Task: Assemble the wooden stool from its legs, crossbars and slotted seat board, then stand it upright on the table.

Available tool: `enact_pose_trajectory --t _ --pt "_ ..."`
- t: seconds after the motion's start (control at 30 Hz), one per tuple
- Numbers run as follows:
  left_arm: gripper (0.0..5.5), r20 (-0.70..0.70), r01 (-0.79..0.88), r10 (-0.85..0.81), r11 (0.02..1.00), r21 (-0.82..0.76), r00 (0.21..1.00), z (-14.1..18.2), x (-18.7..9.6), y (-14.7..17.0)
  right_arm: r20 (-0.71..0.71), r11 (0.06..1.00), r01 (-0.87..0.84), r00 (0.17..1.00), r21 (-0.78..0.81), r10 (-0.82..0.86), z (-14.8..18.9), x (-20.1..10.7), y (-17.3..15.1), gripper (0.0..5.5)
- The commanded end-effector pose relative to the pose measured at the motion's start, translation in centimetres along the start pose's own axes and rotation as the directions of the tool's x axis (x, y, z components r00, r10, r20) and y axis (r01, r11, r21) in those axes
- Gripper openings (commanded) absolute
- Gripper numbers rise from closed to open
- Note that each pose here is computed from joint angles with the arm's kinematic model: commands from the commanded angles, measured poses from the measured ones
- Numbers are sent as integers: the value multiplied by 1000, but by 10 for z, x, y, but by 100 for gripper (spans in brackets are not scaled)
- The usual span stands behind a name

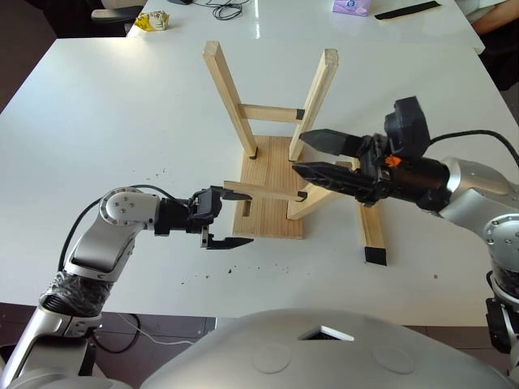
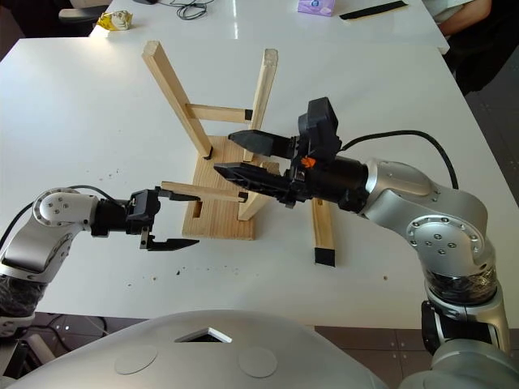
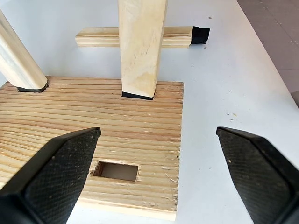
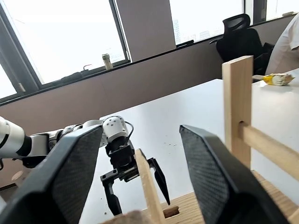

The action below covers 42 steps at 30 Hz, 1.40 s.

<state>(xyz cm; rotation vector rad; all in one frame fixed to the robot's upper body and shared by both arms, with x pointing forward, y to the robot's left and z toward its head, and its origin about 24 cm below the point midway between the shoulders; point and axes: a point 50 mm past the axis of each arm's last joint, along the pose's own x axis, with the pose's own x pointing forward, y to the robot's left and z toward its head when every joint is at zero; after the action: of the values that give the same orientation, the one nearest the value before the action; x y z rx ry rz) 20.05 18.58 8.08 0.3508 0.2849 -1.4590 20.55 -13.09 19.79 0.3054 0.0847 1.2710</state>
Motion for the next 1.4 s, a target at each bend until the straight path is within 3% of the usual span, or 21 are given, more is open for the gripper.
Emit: enact_pose_trajectory --t 0.03,0.13,0.2,0.3,0.4,0.57,0.77,1.03,1.33,1.4 --pt "458 -1 -21 21 1000 -22 1000 -5 2 -7 205 991 90 976 -99 -68 58 -14 -5 304" --pt "458 2 -40 40 998 -39 999 -7 2 -11 298 974 203 940 -104 -164 86 -31 -12 304" --pt "458 6 -49 49 998 -49 999 -7 3 -15 268 940 320 922 -121 -280 88 -45 -19 304" --pt "458 13 -59 60 996 -71 998 -8 4 -22 43 837 533 845 -124 -532 52 -72 -36 304" --pt "458 20 -75 77 992 -97 997 -9 4 -30 -186 764 637 743 -103 -643 4 -91 -37 332" --pt "458 81 -102 117 980 -170 990 -1 8 -40 -428 704 707 616 -71 -662 -57 -88 -9 406" --pt "458 49 -136 147 975 -178 988 -2 6 -46 -544 447 891 336 -81 -769 -83 -97 -4 425" --pt "458 30 -163 171 971 -175 985 -5 10 -53 -684 387 922 277 -8 -675 -113 -83 24 425" --pt "458 38 -167 175 971 -170 984 -2 12 -52 -751 328 944 181 -50 -635 -134 -92 22 425" --pt "458 40 -168 177 971 -168 983 -2 12 -51 -766 324 944 169 -54 -621 -144 -96 21 397"
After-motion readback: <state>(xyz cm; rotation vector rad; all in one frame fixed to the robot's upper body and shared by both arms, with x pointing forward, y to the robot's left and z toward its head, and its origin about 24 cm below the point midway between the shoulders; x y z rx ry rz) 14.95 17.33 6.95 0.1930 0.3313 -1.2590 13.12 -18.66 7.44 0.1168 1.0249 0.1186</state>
